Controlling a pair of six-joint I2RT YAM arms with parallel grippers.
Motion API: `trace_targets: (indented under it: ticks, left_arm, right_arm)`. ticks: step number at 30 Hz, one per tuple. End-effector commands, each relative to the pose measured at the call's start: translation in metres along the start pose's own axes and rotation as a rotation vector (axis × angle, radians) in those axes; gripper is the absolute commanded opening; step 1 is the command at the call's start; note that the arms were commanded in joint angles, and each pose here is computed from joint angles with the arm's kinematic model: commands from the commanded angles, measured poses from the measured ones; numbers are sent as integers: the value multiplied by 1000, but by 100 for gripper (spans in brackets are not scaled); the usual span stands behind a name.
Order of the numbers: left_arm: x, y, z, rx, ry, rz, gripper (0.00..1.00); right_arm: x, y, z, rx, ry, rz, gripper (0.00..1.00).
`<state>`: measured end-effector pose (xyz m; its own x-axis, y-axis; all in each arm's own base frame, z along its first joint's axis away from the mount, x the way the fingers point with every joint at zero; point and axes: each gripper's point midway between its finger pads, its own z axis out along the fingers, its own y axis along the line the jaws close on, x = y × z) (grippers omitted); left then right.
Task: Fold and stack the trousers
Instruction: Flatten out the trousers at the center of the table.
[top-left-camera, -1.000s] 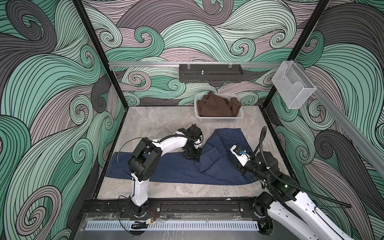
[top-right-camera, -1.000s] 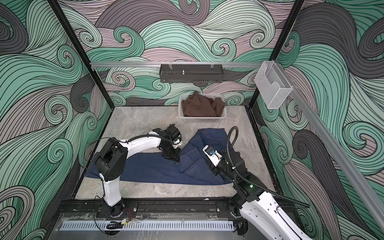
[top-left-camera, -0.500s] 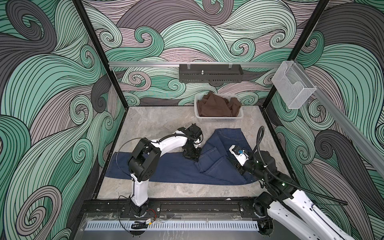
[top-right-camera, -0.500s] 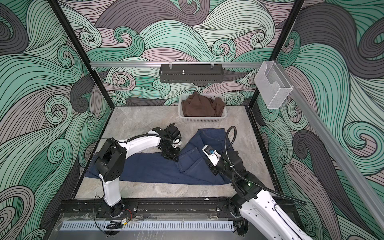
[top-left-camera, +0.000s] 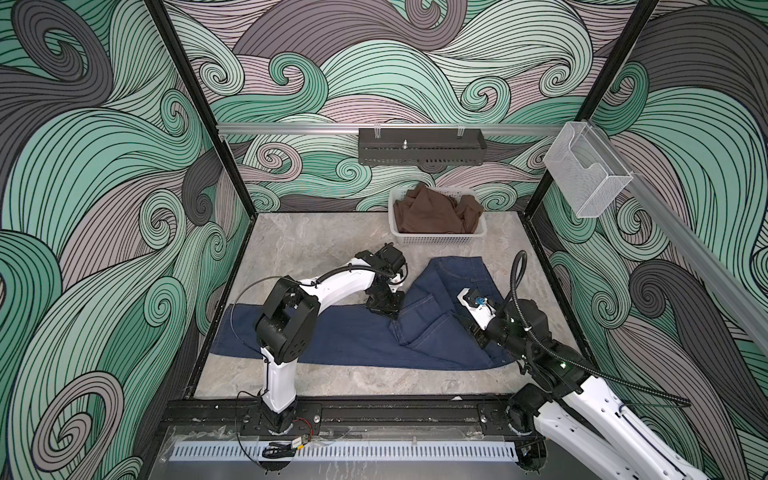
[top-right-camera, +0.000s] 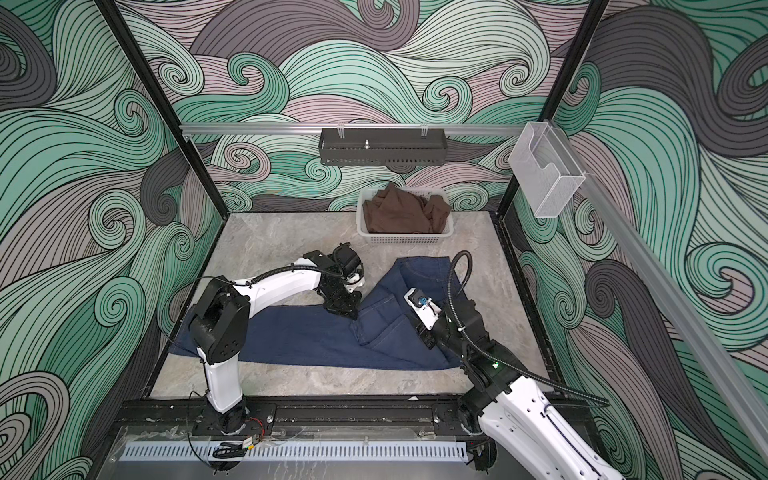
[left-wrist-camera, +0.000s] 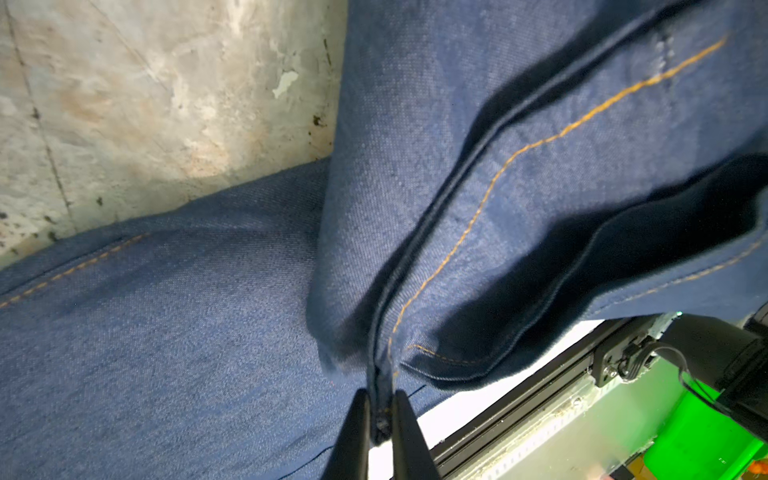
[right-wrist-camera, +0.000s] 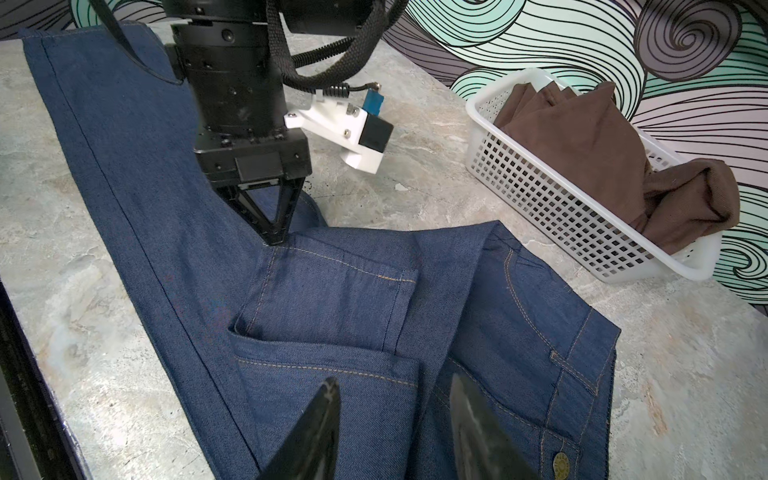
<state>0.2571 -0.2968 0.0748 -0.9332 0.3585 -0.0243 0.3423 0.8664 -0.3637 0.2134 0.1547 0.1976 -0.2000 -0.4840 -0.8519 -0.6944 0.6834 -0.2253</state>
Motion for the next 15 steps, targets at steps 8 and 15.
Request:
trace_targets:
  ticks: [8,15]
  left_arm:
    - [4,-2,13,3,61,9,24]
    - [-4,-12,-1,32,16,31,0]
  right_arm:
    - [-6,-3,2,6,-34,17,45]
    - [-3,-5,3,13,-26,25,45]
